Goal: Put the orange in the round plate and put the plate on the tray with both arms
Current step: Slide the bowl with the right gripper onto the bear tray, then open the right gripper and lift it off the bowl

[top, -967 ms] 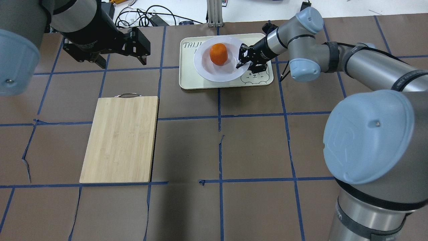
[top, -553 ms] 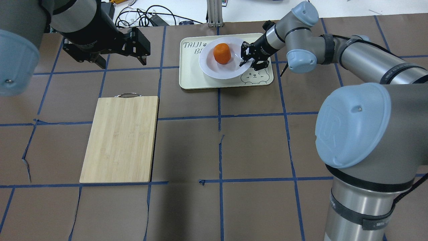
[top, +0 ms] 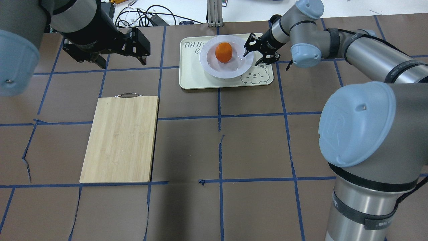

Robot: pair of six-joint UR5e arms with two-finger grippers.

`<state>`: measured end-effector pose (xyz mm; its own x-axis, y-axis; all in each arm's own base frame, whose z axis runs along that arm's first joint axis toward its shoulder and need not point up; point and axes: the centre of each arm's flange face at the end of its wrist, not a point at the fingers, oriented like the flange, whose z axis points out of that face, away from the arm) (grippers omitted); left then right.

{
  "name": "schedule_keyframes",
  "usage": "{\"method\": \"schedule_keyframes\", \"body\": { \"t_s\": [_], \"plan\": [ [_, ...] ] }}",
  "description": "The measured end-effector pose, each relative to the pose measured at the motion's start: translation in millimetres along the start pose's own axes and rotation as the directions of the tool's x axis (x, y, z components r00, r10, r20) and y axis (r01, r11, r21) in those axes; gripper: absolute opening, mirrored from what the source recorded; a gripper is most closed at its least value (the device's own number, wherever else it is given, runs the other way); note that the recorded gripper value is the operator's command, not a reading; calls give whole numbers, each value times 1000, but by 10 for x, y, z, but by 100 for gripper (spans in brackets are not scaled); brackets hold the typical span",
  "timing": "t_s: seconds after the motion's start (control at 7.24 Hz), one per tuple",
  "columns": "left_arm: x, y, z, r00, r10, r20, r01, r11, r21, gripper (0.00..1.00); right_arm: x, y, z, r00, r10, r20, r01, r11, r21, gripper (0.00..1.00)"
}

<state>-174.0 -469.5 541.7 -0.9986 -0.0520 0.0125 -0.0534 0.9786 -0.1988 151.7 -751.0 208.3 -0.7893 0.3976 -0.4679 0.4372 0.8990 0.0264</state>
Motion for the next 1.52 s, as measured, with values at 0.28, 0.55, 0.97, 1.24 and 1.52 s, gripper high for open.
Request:
{"method": "schedule_keyframes", "body": {
  "t_s": [0.28,0.55,0.97,1.24,1.52],
  "plan": [
    [-2,-1,0,1000,0,0,0,1000,0,100,22,-75,-372,998,-46,-30,48,997,55,100],
    [-6,-3,0,1000,-1,0,1,1000,0,100,53,17,-912,981,-115,-154,120,992,24,100],
    [-4,-2,0,1000,-1,0,1,1000,0,100,-9,577,-1879,893,-321,-315,294,947,-129,100],
    [-1,0,1,1000,0,0,0,1000,-1,100,-115,1022,-2456,849,-422,-318,371,904,-212,100],
    [0,1,1,1000,0,0,0,1000,-1,100,-234,1441,-2883,813,-458,-359,391,887,-244,100]
  ]
}}
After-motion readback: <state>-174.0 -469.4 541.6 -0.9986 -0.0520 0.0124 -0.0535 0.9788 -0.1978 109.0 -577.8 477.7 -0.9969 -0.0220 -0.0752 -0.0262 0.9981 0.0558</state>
